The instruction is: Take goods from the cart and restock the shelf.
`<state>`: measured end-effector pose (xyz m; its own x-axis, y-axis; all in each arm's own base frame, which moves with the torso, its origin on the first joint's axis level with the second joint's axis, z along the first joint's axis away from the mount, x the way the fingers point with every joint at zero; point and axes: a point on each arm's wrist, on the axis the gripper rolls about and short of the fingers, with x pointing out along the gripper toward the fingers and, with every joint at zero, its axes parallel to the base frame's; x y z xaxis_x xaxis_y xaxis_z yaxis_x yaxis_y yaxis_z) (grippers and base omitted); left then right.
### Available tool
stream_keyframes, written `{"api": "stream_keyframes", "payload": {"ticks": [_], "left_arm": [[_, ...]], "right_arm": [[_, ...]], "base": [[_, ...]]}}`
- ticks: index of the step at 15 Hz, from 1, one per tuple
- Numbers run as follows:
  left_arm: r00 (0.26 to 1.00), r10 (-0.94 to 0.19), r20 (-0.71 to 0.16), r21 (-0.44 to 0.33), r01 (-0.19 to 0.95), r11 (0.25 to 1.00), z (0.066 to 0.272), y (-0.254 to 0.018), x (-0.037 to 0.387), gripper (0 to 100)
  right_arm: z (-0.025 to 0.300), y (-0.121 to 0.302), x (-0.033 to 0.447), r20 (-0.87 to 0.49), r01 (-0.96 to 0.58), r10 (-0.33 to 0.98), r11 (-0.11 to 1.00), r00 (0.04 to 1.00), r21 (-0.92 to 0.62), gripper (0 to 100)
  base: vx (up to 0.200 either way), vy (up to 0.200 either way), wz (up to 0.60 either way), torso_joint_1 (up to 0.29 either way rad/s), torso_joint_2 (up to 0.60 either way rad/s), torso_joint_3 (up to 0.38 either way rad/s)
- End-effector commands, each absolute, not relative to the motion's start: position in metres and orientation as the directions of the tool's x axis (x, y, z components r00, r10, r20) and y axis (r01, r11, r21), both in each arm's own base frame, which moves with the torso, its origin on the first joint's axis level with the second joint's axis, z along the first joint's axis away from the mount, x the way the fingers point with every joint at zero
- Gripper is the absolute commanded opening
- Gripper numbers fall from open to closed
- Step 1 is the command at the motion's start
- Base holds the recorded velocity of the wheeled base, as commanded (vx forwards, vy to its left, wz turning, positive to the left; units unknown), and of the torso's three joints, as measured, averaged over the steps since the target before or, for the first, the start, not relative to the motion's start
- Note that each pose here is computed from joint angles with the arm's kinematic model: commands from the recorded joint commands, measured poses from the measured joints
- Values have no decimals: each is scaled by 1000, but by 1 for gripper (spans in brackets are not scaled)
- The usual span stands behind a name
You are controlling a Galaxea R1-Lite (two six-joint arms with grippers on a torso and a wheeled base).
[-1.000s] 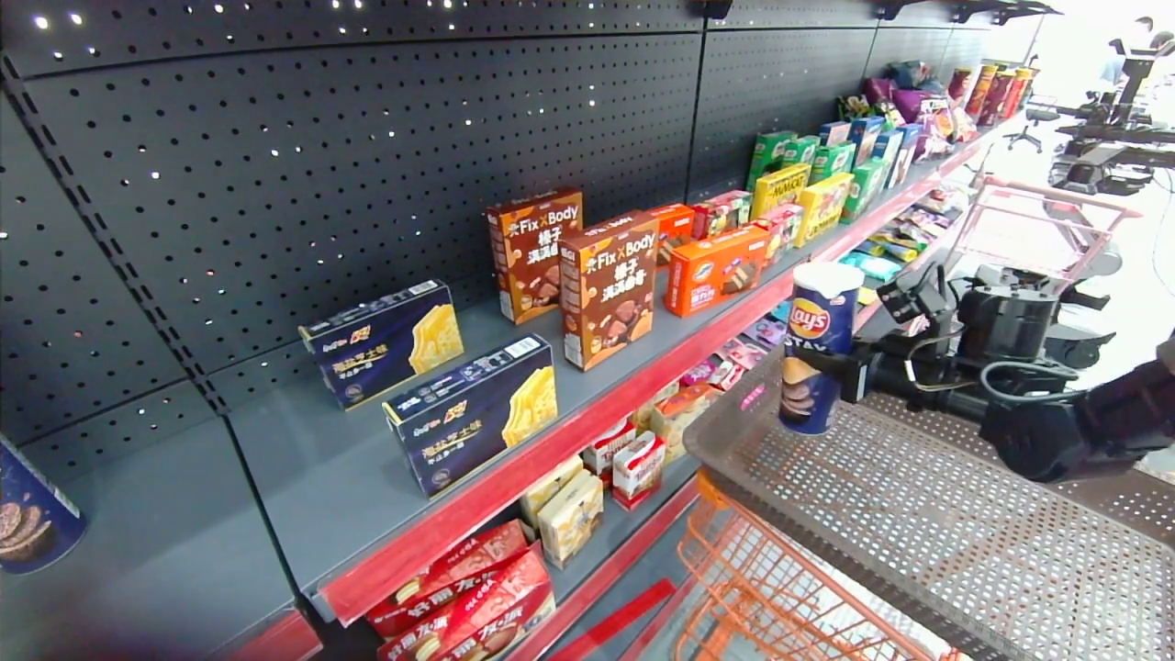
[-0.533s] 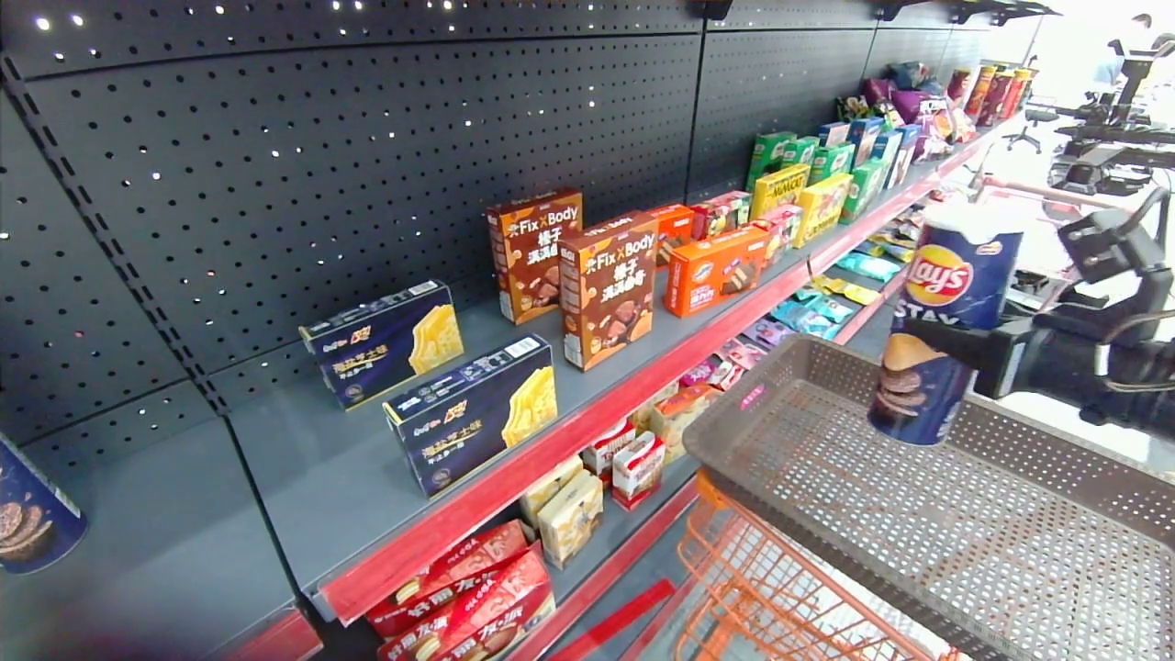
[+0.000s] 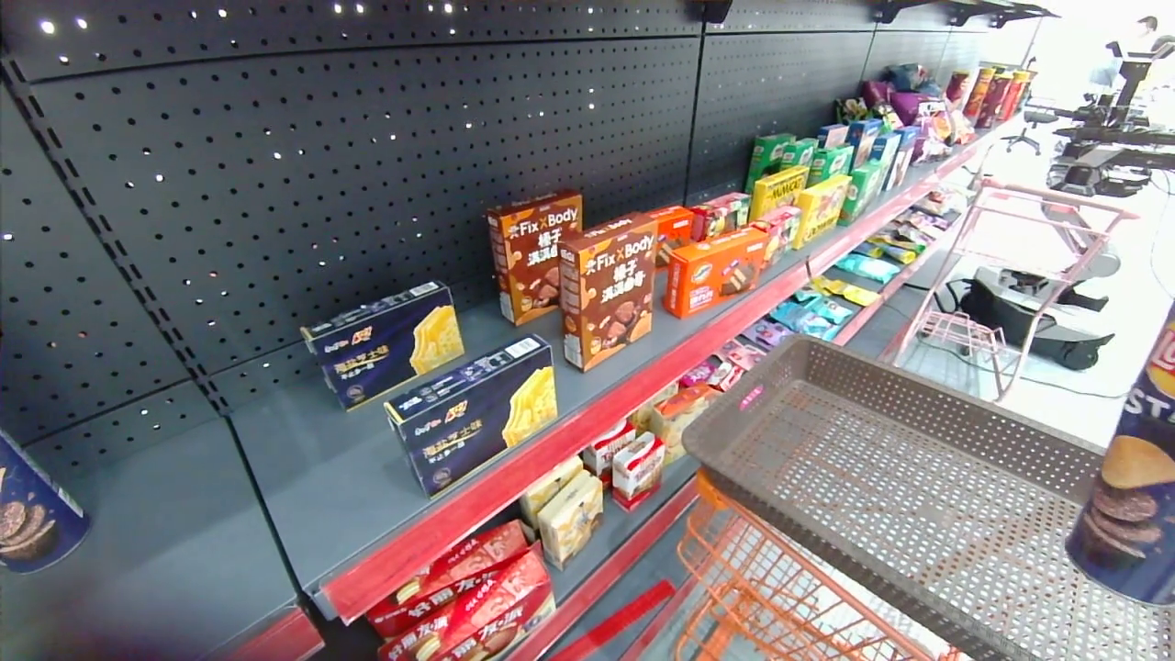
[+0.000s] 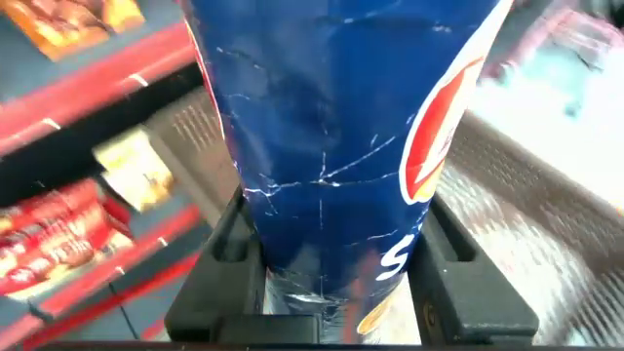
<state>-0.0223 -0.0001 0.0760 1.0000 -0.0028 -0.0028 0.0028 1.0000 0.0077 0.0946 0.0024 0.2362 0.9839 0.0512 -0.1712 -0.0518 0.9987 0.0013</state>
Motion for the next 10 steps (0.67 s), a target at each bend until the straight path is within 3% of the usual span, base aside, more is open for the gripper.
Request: {"api": "stream_keyframes", "payload": {"ticks": [1, 10], "left_arm": [[1000, -2, -3, 8, 2, 1000, 76, 0, -22, 100], [1000, -3, -3, 8, 3, 1000, 76, 0, -22, 100]], "right_arm": [[242, 1, 65, -70, -40, 40, 999, 997, -4, 0], [240, 2, 67, -83, -76, 75, 997, 994, -10, 0]], "base": [[0, 0, 600, 7, -7, 2], [0, 0, 600, 2, 2, 3]]}}
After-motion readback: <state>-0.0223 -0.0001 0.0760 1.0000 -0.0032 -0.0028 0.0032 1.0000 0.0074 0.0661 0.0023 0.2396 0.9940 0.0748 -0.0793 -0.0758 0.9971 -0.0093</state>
